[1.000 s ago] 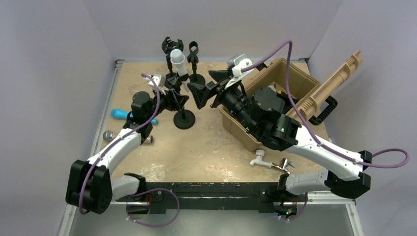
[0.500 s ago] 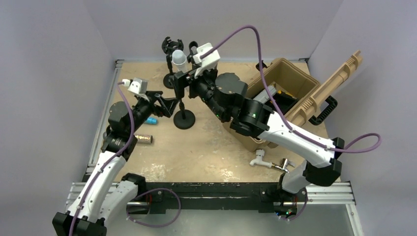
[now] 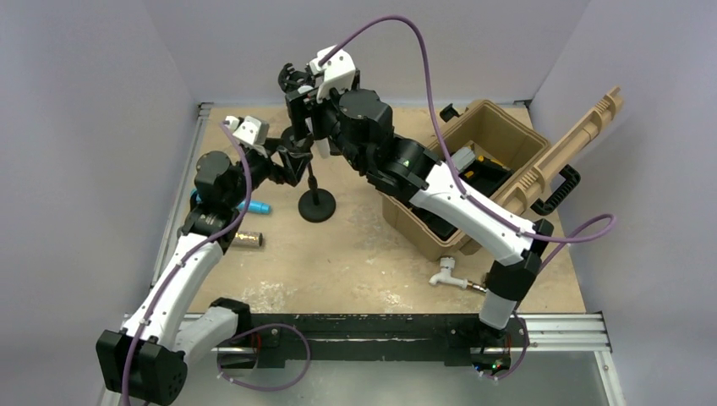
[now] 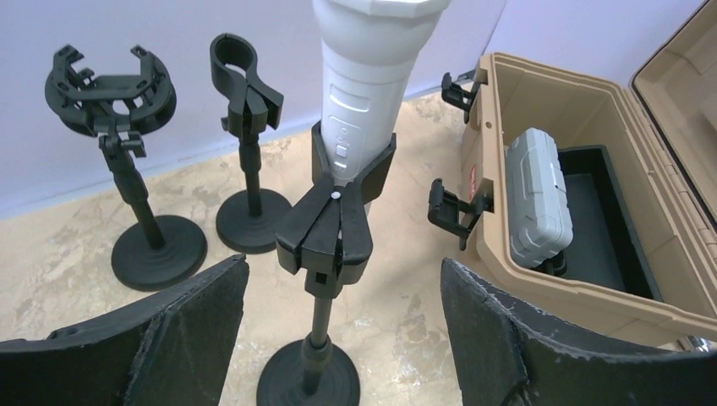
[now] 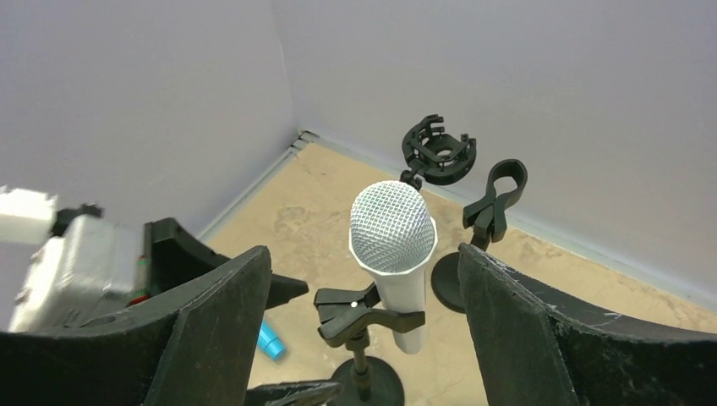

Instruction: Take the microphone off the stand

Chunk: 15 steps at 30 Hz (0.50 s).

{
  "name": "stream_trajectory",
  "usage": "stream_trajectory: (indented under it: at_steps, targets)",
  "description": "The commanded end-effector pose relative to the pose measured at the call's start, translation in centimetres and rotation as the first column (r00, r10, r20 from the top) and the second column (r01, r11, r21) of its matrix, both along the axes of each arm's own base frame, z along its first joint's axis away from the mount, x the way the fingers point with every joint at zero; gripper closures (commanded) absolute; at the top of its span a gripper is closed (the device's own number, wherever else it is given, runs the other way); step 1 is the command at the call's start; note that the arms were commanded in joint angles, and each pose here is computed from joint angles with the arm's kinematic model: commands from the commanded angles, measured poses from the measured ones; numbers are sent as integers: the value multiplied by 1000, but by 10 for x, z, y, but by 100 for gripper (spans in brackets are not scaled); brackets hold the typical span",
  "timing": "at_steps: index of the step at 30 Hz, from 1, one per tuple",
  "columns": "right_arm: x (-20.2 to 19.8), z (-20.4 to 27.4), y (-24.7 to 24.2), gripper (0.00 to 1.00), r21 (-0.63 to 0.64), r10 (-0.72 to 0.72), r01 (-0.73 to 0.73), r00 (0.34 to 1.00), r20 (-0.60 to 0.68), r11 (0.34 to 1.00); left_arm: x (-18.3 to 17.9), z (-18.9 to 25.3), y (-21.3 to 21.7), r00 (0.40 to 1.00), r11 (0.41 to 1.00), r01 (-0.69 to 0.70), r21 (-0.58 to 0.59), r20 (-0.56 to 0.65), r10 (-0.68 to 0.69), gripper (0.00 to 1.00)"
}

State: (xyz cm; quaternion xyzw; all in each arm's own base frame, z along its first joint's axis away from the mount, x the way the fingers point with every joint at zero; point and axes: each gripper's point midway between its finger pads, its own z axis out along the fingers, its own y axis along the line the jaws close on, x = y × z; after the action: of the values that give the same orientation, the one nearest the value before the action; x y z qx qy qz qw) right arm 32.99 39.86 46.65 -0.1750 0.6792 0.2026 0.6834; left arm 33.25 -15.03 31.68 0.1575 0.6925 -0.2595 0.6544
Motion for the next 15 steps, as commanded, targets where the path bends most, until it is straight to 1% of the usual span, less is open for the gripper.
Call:
stream_trajectory:
  at_steps: [1, 4, 10, 12, 15]
  targets:
    - [-1, 24, 1, 21, 45, 24, -26, 999, 26, 999, -12, 30, 2, 985, 1000, 27, 8, 170, -28, 18]
    - [3, 16, 8, 22, 24, 25, -25, 1000, 19, 999, -16, 22, 9, 984, 1000, -7, 18, 176, 4, 16]
    - [15, -3, 12, 22, -23, -23, 23, 1000, 3, 999, -21, 30, 22, 974, 997, -77, 11, 215, 73, 17]
    - [19, -8, 14, 22, -38, -40, 40, 999, -2, 998, -19, 31, 32, 970, 991, -135, -5, 205, 133, 17]
    - [25, -15, 17, 21, -54, -63, 62, 998, -8, 997, -19, 33, 52, 945, 968, -246, -45, 212, 250, 15]
